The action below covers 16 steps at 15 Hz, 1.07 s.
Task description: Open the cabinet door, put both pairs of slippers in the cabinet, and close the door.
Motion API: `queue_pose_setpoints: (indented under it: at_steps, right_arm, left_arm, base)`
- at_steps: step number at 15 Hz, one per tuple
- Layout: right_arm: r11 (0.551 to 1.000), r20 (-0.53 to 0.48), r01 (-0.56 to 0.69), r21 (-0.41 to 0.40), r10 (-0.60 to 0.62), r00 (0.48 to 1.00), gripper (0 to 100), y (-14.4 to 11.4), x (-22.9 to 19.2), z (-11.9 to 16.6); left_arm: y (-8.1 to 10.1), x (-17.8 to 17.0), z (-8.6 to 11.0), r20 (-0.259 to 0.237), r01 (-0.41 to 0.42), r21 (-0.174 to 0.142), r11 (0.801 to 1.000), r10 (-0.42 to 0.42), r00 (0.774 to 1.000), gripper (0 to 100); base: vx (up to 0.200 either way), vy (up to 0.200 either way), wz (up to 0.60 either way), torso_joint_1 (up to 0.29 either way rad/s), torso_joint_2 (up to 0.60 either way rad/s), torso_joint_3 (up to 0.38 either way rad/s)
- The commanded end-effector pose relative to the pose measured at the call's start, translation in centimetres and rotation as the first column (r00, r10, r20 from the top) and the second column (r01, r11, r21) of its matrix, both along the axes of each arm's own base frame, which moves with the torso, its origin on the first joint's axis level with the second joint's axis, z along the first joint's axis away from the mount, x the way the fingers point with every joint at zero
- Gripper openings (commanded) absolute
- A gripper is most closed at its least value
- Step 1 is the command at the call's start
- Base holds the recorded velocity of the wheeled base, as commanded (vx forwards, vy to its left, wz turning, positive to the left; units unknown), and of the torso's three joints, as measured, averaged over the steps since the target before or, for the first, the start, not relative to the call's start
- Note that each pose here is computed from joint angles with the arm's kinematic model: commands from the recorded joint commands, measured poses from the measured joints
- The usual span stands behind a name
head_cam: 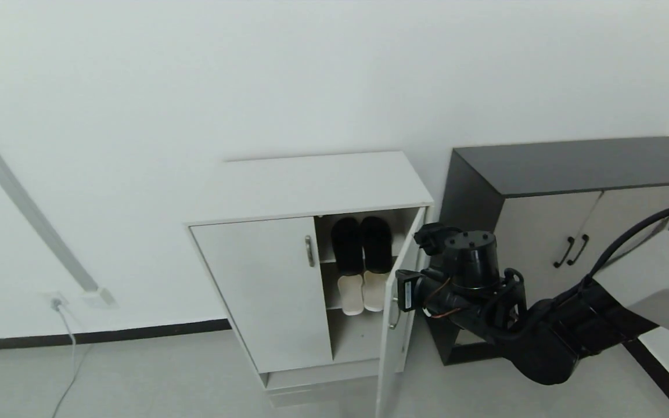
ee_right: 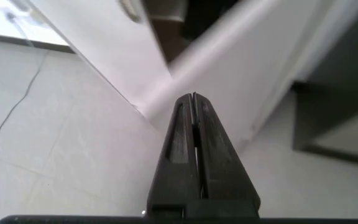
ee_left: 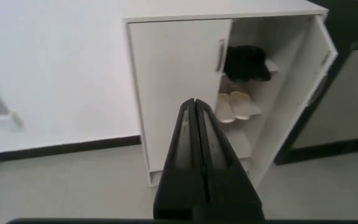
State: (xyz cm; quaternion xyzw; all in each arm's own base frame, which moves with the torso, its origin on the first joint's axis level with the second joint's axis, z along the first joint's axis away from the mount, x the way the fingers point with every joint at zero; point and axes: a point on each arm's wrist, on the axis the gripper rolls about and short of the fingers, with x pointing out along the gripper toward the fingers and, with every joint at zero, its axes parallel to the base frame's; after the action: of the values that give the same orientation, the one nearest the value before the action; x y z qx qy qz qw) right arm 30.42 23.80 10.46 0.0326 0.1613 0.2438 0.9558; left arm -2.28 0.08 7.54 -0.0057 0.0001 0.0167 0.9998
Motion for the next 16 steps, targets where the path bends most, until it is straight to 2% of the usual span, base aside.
queue_pose_setpoints:
  at_steps: [1,7,14,16]
  right_arm:
    - [1.000,-0.006,0.003,-0.009,-0.003,1.000,0,0.0,0.2,-0.7]
    - [1.000,0.021,0.010,0.007,-0.011,1.000,0,-0.6,0.0,0.0]
    - [0.995,-0.027,0.009,-0.096,-0.012,1.000,0,-1.0,0.7,-2.4]
    - [0.997,-0.011,0.007,-0.081,-0.008,1.000,0,-0.2,1.4,-2.7]
  left_arm:
    - [0.0,0.0,0.0,0.000,0.000,-0.001,1.000,0.000,1.000,0]
    - [0.0,0.0,0.0,0.000,0.000,-0.001,1.000,0.000,1.000,0]
    - [0.0,0.0,0.0,0.000,0.000,-0.001,1.000,0.000,1.000,0]
    - [0.0,0.0,0.0,0.000,0.000,-0.001,1.000,0.000,1.000,0]
  base:
    - [0.000,0.000,0.00,0.000,0.00,0.000]
    - [0.000,0.000,0.00,0.000,0.00,0.000]
    - [0.000,0.000,0.00,0.000,0.00,0.000]
    - [0.000,0.000,0.00,0.000,0.00,0.000]
